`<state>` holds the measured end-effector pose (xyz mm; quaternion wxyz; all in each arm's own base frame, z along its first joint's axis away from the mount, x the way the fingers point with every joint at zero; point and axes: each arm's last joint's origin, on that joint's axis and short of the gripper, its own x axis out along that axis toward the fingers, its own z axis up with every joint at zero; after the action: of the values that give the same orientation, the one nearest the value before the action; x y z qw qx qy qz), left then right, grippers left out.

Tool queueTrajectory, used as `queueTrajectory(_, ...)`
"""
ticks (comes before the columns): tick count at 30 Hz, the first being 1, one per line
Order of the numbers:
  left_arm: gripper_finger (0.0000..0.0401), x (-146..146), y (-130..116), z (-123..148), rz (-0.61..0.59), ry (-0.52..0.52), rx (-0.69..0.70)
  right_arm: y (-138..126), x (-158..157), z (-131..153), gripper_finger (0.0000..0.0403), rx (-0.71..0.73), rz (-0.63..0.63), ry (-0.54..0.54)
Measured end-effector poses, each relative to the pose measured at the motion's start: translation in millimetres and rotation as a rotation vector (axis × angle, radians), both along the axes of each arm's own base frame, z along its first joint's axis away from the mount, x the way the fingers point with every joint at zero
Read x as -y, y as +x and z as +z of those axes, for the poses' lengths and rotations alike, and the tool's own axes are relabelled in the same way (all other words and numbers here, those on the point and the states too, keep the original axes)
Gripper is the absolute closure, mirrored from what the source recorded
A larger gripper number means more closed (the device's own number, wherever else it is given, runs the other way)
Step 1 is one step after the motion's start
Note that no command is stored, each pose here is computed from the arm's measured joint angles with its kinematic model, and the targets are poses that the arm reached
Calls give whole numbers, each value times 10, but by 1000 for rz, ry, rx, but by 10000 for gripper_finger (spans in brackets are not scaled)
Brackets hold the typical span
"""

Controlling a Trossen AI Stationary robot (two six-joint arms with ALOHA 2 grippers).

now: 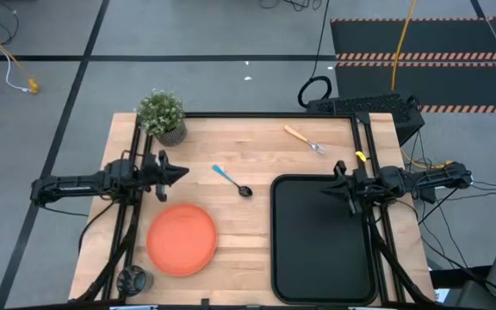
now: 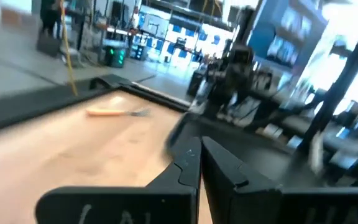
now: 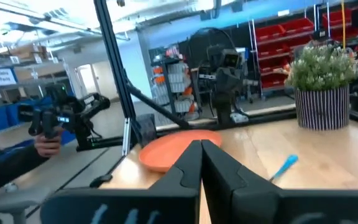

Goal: Pick and place plate/cup/fork/spoon on tray
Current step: Put the orange fork on the black table tray

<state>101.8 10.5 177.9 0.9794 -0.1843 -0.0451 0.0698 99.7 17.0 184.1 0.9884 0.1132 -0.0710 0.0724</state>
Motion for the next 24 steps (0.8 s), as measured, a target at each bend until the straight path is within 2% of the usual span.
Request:
queueTrajectory(3, 384, 0, 0, 4, -6, -89, 19, -9, 15, 51, 403, 57, -55, -35)
queueTrajectory(6, 384, -15, -3, 23, 41, -92, 40, -19, 45, 119, 403, 127, -171, -104)
queueTrajectory(9, 384, -31, -8, 34, 102, -36, 43, -41, 94, 180, 403, 172, -356, -196)
queueTrajectory(14, 384, -36, -6, 17, 127, 88, -2, -52, 140, 176, 403, 128, -535, -258)
queueTrajectory(17, 384, -68, -23, 87, 222, 157, 49, -75, 170, 209, 403, 129, -646, -291)
queueTrajectory(19, 384, -89, -43, 154, 287, 153, 114, -95, 183, 256, 403, 169, -681, -294)
queueTrajectory(24, 384, -91, -53, 210, 307, 213, 154, -110, 175, 346, 403, 283, -636, -291)
